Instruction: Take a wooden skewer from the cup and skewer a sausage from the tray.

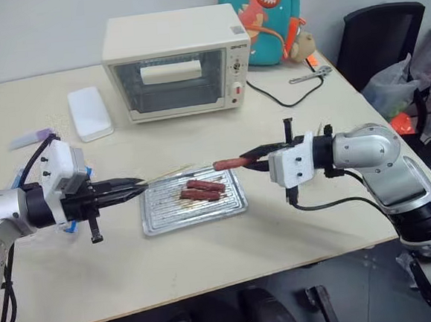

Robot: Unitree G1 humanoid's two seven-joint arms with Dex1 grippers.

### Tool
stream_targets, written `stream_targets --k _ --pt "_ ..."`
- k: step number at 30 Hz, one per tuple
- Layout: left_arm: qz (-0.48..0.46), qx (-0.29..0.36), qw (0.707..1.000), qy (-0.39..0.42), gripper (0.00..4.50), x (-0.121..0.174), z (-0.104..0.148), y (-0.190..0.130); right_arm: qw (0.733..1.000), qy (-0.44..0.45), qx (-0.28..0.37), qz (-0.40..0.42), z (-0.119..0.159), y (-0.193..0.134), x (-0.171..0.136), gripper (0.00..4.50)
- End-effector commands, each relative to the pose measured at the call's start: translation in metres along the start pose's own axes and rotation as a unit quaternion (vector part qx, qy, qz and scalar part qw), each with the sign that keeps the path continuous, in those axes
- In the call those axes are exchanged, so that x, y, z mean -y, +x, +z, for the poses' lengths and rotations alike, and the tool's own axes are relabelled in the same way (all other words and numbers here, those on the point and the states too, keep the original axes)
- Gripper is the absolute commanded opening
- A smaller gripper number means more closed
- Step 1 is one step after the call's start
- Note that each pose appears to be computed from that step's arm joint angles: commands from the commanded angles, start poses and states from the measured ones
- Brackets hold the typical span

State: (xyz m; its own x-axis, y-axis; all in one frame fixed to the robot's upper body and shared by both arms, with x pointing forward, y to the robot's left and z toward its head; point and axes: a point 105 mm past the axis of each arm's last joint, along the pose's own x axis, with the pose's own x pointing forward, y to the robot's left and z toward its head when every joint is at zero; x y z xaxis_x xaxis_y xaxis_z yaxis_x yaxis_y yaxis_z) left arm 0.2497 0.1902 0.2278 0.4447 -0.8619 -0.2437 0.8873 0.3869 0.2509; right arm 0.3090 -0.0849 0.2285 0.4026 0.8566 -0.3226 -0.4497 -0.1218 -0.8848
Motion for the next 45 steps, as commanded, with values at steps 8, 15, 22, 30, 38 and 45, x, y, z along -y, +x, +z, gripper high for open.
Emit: stream_targets --k 8,15,22,30,38,45 --pt "-0.024 0.005 1.0 0.019 0.0 0.003 0.005 0.006 0.999 -0.042 0.01 -0.033 0.013 -0.006 0.013 0.48" --pt "-0.022 0.006 0.999 0.025 0.0 -0.001 0.003 0.009 0.997 -0.056 0.021 -0.042 0.02 -0.006 0.016 0.48" --pt "-0.038 0.016 0.999 0.034 0.0 0.001 0.008 0.019 0.997 -0.061 0.026 -0.043 0.024 -0.004 0.013 0.48" --pt "-0.042 0.018 0.998 0.037 0.0 0.001 0.008 0.02 0.997 -0.059 0.024 -0.044 0.024 -0.003 0.01 0.48" --pt "-0.028 0.004 0.999 0.04 0.0 -0.006 0.005 0.009 0.997 -0.059 0.01 -0.044 0.017 -0.008 0.01 0.48" --pt "-0.023 0.004 0.999 0.047 0.0 -0.008 0.005 0.009 0.997 -0.058 0.009 -0.044 0.017 -0.009 0.009 0.48"
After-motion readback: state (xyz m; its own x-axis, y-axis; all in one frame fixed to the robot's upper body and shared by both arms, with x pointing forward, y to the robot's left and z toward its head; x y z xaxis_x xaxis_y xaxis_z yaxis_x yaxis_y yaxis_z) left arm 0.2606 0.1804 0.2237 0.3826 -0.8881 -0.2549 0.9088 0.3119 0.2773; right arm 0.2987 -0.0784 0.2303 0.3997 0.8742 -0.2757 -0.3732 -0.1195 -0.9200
